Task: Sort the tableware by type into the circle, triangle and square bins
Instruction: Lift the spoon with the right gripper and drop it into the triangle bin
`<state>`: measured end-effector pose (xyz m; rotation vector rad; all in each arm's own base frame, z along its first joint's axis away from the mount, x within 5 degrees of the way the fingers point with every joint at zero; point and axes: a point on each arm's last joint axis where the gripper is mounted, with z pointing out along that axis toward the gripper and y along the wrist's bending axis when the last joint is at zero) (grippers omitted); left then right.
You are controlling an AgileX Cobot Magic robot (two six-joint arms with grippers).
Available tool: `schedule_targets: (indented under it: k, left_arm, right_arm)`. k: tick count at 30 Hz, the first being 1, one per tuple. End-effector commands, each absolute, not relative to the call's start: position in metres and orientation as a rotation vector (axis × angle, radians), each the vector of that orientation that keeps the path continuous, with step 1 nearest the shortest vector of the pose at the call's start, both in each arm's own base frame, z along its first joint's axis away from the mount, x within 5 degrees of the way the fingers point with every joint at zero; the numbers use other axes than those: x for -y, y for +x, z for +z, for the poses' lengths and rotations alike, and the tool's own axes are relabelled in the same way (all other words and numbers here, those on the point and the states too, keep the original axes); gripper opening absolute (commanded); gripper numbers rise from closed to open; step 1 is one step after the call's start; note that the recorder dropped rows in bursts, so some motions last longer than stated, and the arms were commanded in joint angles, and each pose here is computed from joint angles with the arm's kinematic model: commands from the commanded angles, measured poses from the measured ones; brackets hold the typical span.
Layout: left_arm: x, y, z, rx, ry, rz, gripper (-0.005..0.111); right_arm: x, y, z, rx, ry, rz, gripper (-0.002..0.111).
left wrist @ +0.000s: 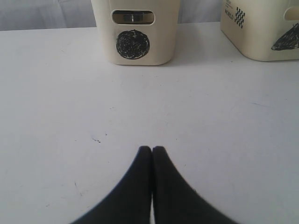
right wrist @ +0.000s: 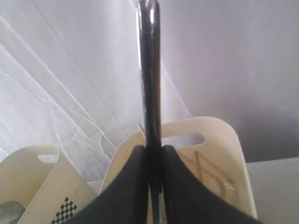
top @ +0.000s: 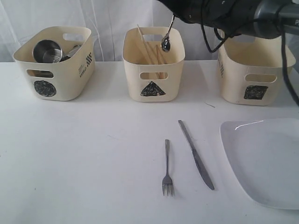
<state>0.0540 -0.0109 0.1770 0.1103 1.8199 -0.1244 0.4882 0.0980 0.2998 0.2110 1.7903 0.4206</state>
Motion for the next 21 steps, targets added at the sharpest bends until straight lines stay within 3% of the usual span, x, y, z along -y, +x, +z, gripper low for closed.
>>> schedule_targets:
  k: [1, 6, 9, 10, 11, 15, 18, 21]
  left_arm:
    - [0.011, 0.054, 0.176, -1.815, 0.11, -0.132, 0.0]
    - [0.011, 0.054, 0.176, -1.815, 0.11, -0.132, 0.0]
    - [0.011, 0.054, 0.176, -1.815, 0.11, -0.132, 0.0]
    - [0.011, 0.054, 0.176, -1.815, 0.11, -0.132, 0.0]
    - [0.011, 0.054, 0.176, -1.815, 0.11, -0.132, 0.0]
    - [0.011, 0.054, 0.176, -1.815, 0.11, -0.132, 0.0]
    - [0.011, 0.054, 0.176, -1.815, 0.11, -0.132, 0.0]
    - [0.011, 0.054, 0.176, -1.815, 0.11, -0.132, 0.0]
  right_arm:
    - [-0.103, 0.513, 0.29, -1.794, 0.196, 0.441, 0.0]
    - [-0.11, 0.531, 0.271, -1.847, 0.049, 0.389, 0.006]
    - [-0.12, 0.535, 0.262, -1.867, -0.063, 0.344, 0.025]
    - [-0.123, 0.535, 0.263, -1.857, -0.101, 0.321, 0.038]
    - [-0.124, 0.534, 0.263, -1.856, -0.113, 0.315, 0.042]
    - [-0.134, 0.509, 0.277, -2.026, -0.371, 0.342, 0.041]
    - [-0.128, 0.464, 0.282, -2.337, -0.418, 0.168, 0.04]
    - [-0.127, 0.41, 0.261, -2.64, -0.387, -0.029, 0.04]
